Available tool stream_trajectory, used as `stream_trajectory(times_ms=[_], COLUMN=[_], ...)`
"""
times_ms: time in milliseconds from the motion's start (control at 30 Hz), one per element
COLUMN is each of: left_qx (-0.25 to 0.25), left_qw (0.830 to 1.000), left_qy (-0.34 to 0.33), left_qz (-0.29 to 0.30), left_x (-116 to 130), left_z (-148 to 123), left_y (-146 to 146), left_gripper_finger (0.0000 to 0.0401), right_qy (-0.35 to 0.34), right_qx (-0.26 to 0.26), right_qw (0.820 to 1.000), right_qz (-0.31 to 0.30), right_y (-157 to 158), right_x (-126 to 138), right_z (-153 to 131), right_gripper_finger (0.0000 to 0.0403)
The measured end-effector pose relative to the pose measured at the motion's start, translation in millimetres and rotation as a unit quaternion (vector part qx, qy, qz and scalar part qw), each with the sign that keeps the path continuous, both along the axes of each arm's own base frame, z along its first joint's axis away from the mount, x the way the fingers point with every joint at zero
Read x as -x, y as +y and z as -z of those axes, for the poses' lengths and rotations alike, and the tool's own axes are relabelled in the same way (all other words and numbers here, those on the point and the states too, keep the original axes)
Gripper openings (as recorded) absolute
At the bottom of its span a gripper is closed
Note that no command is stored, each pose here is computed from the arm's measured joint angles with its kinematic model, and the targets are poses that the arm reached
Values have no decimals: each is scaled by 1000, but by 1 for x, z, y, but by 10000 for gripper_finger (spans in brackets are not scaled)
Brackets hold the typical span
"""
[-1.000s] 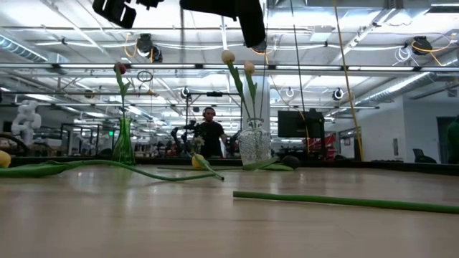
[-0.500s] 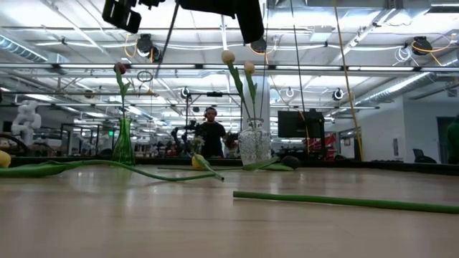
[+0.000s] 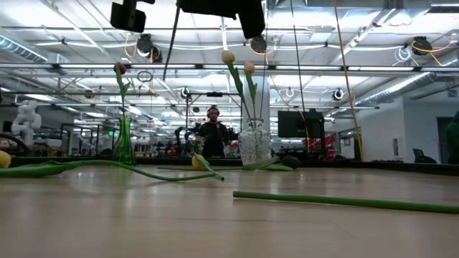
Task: Sort flowers into vase by color
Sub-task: Put the red tulip into the green vase
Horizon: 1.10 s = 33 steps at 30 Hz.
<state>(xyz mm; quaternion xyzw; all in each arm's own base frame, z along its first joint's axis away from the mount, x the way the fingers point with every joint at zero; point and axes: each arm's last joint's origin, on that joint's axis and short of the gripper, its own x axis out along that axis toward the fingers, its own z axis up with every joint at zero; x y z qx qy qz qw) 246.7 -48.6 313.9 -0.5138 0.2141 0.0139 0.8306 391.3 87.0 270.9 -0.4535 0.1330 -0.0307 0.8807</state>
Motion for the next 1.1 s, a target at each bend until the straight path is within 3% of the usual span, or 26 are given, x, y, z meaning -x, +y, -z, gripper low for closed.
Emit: stream_trajectory(times_ms=[200, 433, 567, 733, 900, 1100], left_qx=[-10, -32, -69, -98, -123, -156], left_qw=[1000, 999, 994, 991, 984, 970], left_qy=[0, -7, -16, 37, 103, 166], left_qz=[3, 43, 78, 81, 72, 88], left_x=[-1, -2, -1, 7, 17, 27], left_z=[0, 0, 0, 9, 19, 29], left_y=[5, 12, 18, 35, 51, 60], left_gripper_finger=[159, 164, 164, 164, 164, 164], right_qy=[21, 46, 60, 76, 59, 83], right_qx=[-38, -108, -153, -185, -232, -317], right_qw=[999, 992, 985, 976, 966, 931], right_qz=[14, 36, 55, 82, 98, 161], right_y=[0, 0, -1, -1, -2, -13], right_x=[2, 5, 9, 17, 31, 43], right_z=[5, 13, 14, 11, -15, -64], right_gripper_finger=[0, 0, 0, 0, 0, 0])
